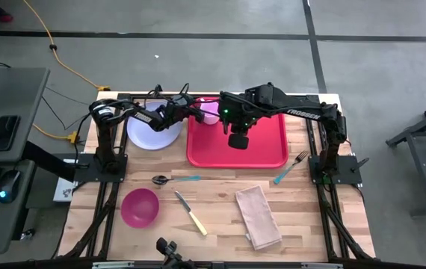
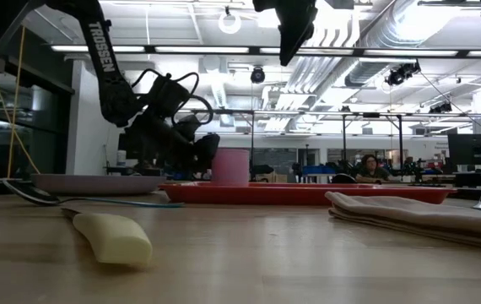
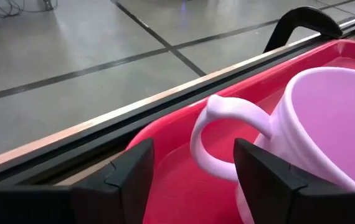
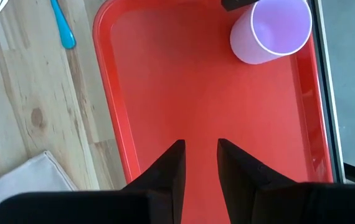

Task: Set up tray
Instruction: Put the pink mug on the red tray

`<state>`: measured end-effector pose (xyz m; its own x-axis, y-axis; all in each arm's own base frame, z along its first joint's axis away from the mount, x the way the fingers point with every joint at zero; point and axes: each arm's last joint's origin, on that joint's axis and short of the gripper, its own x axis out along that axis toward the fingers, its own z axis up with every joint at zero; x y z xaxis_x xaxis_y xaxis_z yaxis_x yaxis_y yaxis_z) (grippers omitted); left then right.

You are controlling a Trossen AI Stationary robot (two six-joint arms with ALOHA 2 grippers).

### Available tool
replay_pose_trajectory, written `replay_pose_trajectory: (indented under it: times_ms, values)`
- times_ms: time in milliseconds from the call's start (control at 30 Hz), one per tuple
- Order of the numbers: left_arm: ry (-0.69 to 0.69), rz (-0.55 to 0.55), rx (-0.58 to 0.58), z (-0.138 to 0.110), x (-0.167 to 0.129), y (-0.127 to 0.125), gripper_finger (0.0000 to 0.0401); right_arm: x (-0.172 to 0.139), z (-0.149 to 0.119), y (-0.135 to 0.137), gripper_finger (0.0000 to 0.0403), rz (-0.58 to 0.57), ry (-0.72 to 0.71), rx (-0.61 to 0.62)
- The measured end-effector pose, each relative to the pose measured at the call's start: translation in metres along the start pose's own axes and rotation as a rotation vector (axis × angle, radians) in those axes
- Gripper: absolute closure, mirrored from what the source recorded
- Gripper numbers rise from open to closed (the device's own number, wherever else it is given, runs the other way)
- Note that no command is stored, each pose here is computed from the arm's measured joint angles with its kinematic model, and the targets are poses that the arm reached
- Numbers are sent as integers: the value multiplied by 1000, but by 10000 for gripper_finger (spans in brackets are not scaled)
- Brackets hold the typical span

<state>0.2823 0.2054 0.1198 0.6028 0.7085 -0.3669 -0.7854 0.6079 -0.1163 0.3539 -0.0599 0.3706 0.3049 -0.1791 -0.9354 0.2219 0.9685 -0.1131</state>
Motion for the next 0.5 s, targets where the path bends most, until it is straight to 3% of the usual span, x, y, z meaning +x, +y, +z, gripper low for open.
replay_pose_trajectory:
  times_ms: [500]
  values:
    - [51,31,22,14,-14,1,153,0,-2,-1,332,-19,17,-2]
